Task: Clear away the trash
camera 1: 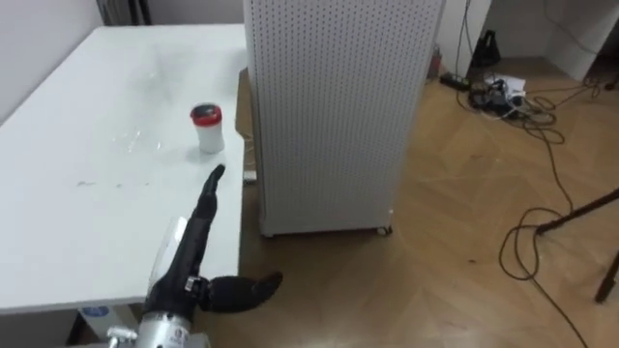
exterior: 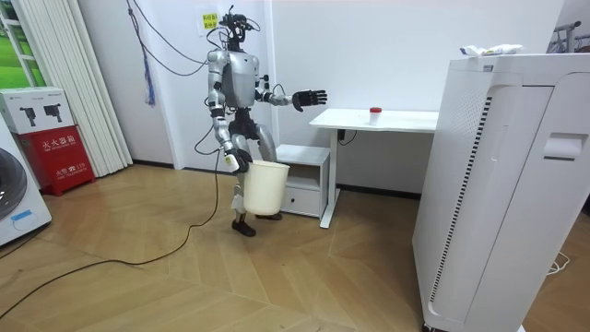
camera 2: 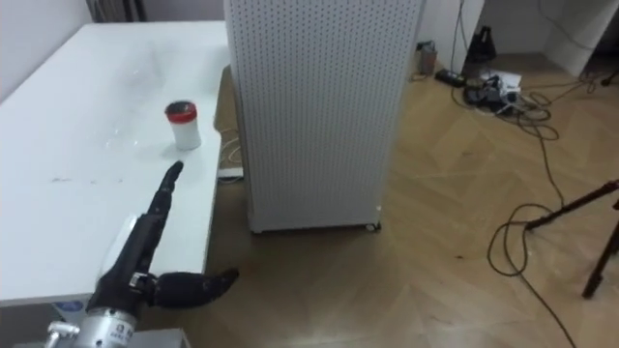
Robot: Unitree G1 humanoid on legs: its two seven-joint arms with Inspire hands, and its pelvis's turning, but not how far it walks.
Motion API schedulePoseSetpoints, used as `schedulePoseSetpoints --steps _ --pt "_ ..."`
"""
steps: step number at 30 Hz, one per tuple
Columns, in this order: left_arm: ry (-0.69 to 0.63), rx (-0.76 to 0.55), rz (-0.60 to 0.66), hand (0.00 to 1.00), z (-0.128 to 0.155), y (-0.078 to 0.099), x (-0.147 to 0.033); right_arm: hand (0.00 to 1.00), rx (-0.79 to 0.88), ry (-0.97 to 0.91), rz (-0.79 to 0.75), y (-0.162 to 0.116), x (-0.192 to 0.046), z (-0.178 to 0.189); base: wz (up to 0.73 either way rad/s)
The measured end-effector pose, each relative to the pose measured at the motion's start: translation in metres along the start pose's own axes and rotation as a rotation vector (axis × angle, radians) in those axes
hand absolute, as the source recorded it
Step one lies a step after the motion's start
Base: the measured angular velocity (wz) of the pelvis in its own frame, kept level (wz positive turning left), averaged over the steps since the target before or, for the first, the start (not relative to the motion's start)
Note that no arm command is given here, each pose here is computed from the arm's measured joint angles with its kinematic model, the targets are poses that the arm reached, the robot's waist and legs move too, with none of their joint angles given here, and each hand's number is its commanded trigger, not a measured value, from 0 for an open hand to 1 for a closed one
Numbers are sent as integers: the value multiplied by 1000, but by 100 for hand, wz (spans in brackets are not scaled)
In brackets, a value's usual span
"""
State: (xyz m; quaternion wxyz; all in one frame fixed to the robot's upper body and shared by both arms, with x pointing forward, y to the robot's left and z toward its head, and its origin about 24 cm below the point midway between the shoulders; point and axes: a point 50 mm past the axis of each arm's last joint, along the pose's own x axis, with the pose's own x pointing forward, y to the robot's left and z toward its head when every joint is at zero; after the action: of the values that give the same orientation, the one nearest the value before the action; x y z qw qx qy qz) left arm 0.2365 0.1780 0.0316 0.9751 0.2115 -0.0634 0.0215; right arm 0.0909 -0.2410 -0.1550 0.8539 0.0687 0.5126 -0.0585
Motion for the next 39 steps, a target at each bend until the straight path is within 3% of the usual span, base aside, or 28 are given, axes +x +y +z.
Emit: schedulePoseSetpoints --steps 4,8,13,17,24,30,39 --pt "-15 -29 -11 0 3 -5 0 100 -10 15 -15 -1 0 0 -9" --pt "-41 -31 53 0 3 7 -1 100 -40 49 6 5 -1 -10 -36" --pt "-59 -30 56 0 6 8 -1 100 -61 40 15 6 1 -5 0" --pt "-77 -24 89 0 8 10 -1 100 -49 11 -44 2 2 3 26" --pt "-117 -21 180 0 10 19 -2 100 -48 -61 -19 9 3 12 62" --pt "-111 -14 186 0 9 17 -4 100 -152 -45 11 14 6 13 44" --pt "-137 31 206 0 12 17 -5 100 -184 -29 45 13 4 9 3"
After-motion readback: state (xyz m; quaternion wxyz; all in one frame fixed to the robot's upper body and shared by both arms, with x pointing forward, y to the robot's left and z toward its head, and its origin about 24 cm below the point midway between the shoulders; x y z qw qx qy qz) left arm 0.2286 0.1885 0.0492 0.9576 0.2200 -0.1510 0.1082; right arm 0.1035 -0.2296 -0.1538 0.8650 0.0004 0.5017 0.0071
